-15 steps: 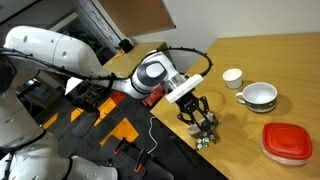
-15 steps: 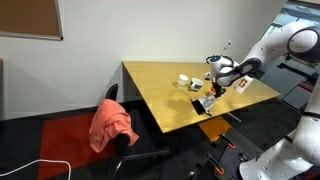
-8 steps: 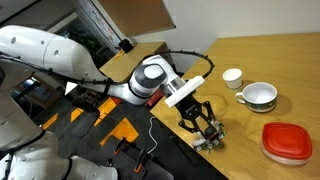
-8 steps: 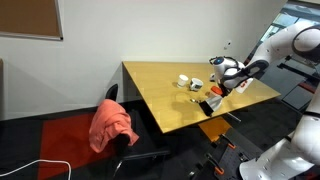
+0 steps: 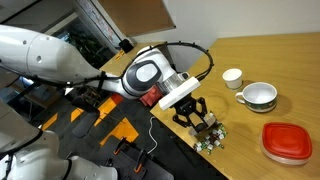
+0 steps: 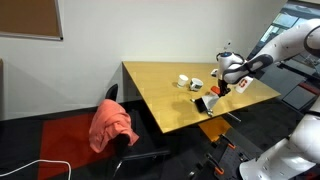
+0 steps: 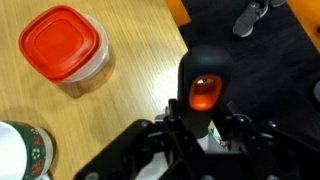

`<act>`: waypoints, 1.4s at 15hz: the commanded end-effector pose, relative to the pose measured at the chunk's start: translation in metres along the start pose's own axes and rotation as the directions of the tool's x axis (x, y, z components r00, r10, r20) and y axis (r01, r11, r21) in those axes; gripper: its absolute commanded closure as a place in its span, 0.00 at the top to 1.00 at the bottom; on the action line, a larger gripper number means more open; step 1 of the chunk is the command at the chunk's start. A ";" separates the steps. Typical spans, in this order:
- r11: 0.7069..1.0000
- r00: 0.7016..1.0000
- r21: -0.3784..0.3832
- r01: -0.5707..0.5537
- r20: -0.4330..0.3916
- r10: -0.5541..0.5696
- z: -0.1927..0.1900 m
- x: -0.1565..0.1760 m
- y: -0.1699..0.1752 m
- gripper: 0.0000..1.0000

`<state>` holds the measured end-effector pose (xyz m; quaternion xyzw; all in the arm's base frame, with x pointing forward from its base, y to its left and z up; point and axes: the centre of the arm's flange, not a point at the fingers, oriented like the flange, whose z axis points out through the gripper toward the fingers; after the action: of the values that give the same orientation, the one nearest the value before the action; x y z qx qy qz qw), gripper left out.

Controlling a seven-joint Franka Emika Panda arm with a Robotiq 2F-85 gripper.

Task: Pick the brush and sweep the candy on the counter

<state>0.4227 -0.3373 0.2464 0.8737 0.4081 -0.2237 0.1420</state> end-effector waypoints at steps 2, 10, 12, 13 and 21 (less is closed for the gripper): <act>0.994 0.976 -0.006 -0.111 -0.188 0.108 -0.031 -0.008 -0.003 0.13; 0.981 0.947 0.015 -0.195 -0.258 0.193 -0.032 0.005 0.020 0.13; 0.981 0.948 0.027 -0.194 -0.253 0.195 -0.025 0.008 0.024 0.13; 0.980 0.948 0.032 -0.195 -0.249 0.197 -0.021 0.009 0.026 0.13; 0.980 0.959 0.062 -0.191 -0.199 0.200 0.014 0.011 0.030 0.13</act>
<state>0.4460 -0.3435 0.2353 0.9293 0.3342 -0.1271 0.0922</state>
